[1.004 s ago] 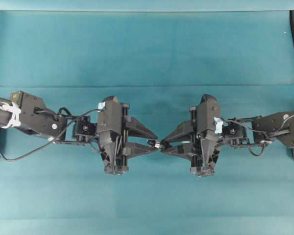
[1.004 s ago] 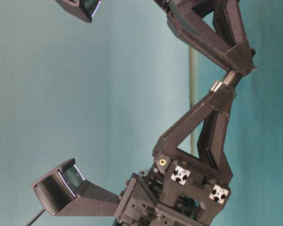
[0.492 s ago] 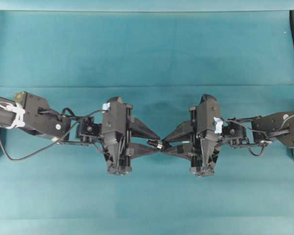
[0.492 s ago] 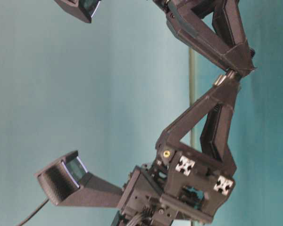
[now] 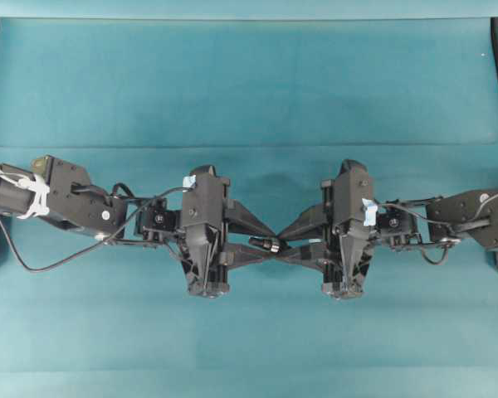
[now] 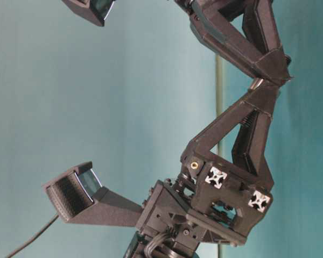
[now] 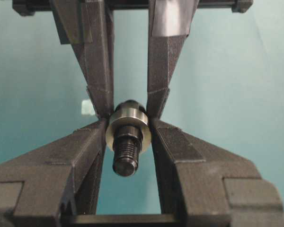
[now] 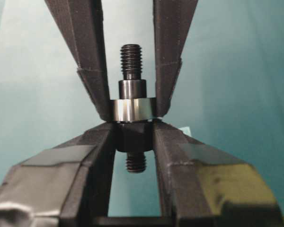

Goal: Insert the washer onto the shaft with both hands.
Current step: 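Push the washer with the left gripper onto the shaft's threaded end, then open the left gripper and pull it back from the shaft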

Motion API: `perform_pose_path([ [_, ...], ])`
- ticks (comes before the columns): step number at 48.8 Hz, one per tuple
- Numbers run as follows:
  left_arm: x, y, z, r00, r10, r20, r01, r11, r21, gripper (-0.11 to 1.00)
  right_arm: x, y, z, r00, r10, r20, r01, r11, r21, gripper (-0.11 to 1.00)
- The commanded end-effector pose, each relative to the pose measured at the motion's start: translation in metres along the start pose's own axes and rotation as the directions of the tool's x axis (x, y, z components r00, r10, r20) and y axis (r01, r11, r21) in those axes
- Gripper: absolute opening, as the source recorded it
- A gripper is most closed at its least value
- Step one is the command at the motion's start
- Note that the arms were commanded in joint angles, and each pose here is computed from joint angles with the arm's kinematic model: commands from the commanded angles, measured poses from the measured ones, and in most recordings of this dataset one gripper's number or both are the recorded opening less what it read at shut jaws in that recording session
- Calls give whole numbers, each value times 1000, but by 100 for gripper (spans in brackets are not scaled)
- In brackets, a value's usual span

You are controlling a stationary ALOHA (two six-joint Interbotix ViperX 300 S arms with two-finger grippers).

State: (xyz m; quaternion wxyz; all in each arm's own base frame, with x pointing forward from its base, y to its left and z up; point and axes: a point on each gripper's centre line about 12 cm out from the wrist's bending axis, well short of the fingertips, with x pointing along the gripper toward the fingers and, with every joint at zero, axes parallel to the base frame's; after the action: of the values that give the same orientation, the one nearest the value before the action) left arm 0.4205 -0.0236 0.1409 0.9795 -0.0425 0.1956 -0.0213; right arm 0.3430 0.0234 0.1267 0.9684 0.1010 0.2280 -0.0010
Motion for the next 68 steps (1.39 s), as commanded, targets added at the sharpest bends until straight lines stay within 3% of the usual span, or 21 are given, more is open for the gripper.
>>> perform_pose_path([
  [1, 1, -1, 9, 1000, -3, 24, 3, 1000, -1, 37, 2, 4, 11, 999, 12, 35, -12, 1000, 4, 0],
  [17, 1, -1, 13, 999, -4, 35, 4, 1000, -1, 39, 2, 4, 11, 999, 12, 35, -12, 1000, 5, 0],
  [24, -2, -1, 18, 999, -4, 47, 4, 1000, -5, 80, 2, 4, 10, 999, 11, 34, -11, 1000, 4, 0],
  [28, -4, -1, 20, 999, -4, 52, 5, 1000, -12, 93, 2, 4, 10, 999, 11, 32, -11, 1000, 4, 0],
  [54, -12, -3, 21, 999, -7, 50, 8, 1000, -16, 91, 2, 3, 10, 1000, 9, 28, -9, 1000, 6, 0],
  [68, -50, -6, 26, 999, -1, -36, 0, 1000, -11, 91, 2, 3, 9, 1000, 9, 23, -9, 1000, 2, 0],
])
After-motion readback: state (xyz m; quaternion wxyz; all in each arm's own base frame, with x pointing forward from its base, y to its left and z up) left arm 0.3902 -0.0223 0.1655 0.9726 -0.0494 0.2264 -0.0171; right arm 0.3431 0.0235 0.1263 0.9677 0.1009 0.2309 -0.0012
